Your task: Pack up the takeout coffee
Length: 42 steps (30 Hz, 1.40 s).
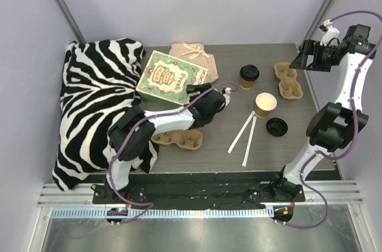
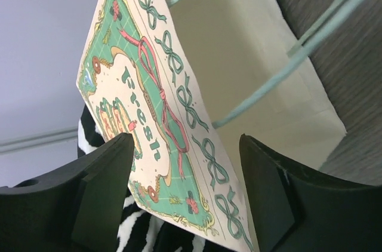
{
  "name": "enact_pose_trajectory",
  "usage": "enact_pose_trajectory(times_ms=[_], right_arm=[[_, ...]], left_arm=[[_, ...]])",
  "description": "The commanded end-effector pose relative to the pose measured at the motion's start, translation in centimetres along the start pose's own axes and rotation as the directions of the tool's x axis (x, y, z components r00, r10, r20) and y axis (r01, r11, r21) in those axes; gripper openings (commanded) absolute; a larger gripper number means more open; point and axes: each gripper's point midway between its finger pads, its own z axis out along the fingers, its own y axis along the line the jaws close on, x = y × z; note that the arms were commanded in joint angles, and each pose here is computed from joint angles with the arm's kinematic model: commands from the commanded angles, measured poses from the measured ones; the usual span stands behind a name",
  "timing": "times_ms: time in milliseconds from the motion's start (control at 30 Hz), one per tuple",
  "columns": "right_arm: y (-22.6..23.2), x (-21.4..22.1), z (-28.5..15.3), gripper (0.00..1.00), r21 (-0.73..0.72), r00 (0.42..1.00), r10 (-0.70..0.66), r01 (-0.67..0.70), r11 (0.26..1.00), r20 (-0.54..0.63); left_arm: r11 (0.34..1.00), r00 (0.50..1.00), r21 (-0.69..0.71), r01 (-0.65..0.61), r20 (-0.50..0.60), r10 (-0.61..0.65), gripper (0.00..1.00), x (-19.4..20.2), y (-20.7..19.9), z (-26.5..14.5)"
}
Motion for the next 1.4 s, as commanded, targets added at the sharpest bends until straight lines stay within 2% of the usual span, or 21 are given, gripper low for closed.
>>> enact_pose_trajectory(times_ms=[0, 100, 133, 200, 233, 300, 333, 400, 433, 467, 500, 567, 600, 733, 900, 933, 1000, 1033, 1100, 1167, 1367], right_arm=[[2.1, -2.2, -2.8, 0.98, -0.003, 0.995, -0.073, 0.073, 0.997, 0.075], [2.3, -2.2, -2.9, 0.98, -0.006, 0.994, -0.075, 0.076, 0.997, 0.077], [2.3, -2.2, -2.9, 0.98, -0.008, 0.994, -0.074, 0.075, 0.997, 0.077], [2.5, -2.1, -3.0, 0.98, -0.010, 0.994, -0.075, 0.076, 0.997, 0.076], [2.6, -2.1, -3.1, 0.98, -0.011, 0.994, -0.076, 0.077, 0.997, 0.077], [2.8, -2.2, -3.3, 0.98, -0.018, 0.994, -0.078, 0.080, 0.997, 0.081], [3.0, -2.3, -3.4, 0.98, -0.019, 0.993, -0.081, 0.083, 0.996, 0.086], [3.9, -2.7, -3.9, 0.98, -0.048, 0.991, -0.090, 0.095, 0.994, 0.102], [4.3, -2.9, -4.1, 0.98, -0.064, 0.989, -0.096, 0.104, 0.993, 0.111], [4.9, -2.9, -4.3, 0.99, -0.082, 0.989, -0.101, 0.110, 0.991, 0.112], [5.8, -3.4, -4.8, 0.99, -0.110, 0.984, -0.113, 0.128, 0.986, 0.134], [7.0, -3.9, -5.5, 1.00, -0.132, 0.981, -0.122, 0.142, 0.981, 0.151], [8.2, -4.5, -5.8, 1.00, -0.155, 0.975, -0.141, 0.169, 0.973, 0.173], [12.6, -6.4, -7.4, 1.00, -0.176, 0.948, -0.203, 0.250, 0.952, 0.247], [19.0, -9.1, -9.3, 1.00, -0.133, 0.866, -0.318, 0.393, 0.910, 0.387], [21.4, -9.9, -10.4, 1.00, -0.117, 0.821, -0.360, 0.451, 0.885, 0.444], [23.1, -10.2, -10.8, 1.00, -0.108, 0.795, -0.372, 0.474, 0.874, 0.480], [25.6, -10.4, -11.7, 1.00, -0.115, 0.756, -0.392, 0.519, 0.847, 0.524], [27.1, -10.4, -11.6, 1.00, -0.104, 0.736, -0.411, 0.541, 0.835, 0.537], [29.2, -9.8, -11.0, 0.99, -0.123, 0.730, -0.424, 0.565, 0.816, 0.536], [30.5, -7.2, -7.0, 0.93, -0.173, 0.779, -0.427, 0.549, 0.817, 0.459]], left_arm=[[1.000, 0.999, -0.017, 0.016, -0.037, -0.017, 0.77, 0.7, 0.8, 0.6], [1.000, 0.998, -0.020, 0.005, -0.063, -0.006, 0.69, 1.5, 0.1, 1.1], [1.000, 0.997, -0.025, 0.002, -0.072, -0.004, 0.60, 1.7, 0.1, 1.3], [0.999, 0.997, -0.035, 0.013, -0.072, -0.016, 0.51, 1.6, 0.5, 1.2], [0.999, 0.997, -0.039, 0.023, -0.066, -0.025, 0.42, 1.3, 0.9, 1.0], [0.998, 0.997, -0.044, 0.042, -0.057, -0.045, 0.32, 1.0, 1.9, 0.4], [0.996, 0.997, -0.054, 0.068, -0.040, -0.071, 0.23, 0.6, 3.2, -0.4], [0.993, 0.993, -0.048, 0.112, -0.018, -0.113, 0.16, 0.0, 5.0, -1.6], [0.992, 0.992, -0.033, 0.125, -0.022, -0.125, 0.08, 0.3, 6.5, -2.9], [0.974, 0.974, -0.030, 0.225, 0.001, -0.225, 0.03, -0.6, 8.2, -3.8], [0.965, 0.965, 0.009, 0.262, 0.014, -0.262, 0.00, -0.9, 8.8, -4.5], [0.944, 0.946, 0.058, 0.324, 0.011, -0.325, 0.00, -0.3, 10.8, -6.9], [0.911, 0.913, 0.099, 0.401, 0.041, -0.406, 0.00, -1.0, 11.6, -8.0], [0.848, 0.855, 0.183, 0.497, 0.063, -0.514, 0.00, -0.7, 13.0, -11.3], [0.755, 0.739, 0.212, 0.620, 0.164, -0.653, 0.00, -0.6, 15.2, -13.8], [0.731, 0.712, 0.228, 0.642, 0.174, -0.680, 0.00, -0.8, 15.1, -14.0], [0.700, 0.677, 0.244, 0.672, 0.182, -0.713, 0.00, -1.1, 15.5, -14.5], [0.677, 0.653, 0.251, 0.692, 0.182, -0.735, 0.00, -1.3, 15.7, -14.6], [0.667, 0.643, 0.258, 0.698, 0.182, -0.744, 0.00, -1.8, 15.7, -14.5], [0.642, 0.616, 0.258, 0.722, 0.182, -0.766, 0.00, -2.1, 16.1, -14.6], [0.570, 0.544, 0.311, 0.761, 0.173, -0.821, 0.00, -2.7, 16.0, -15.3]])
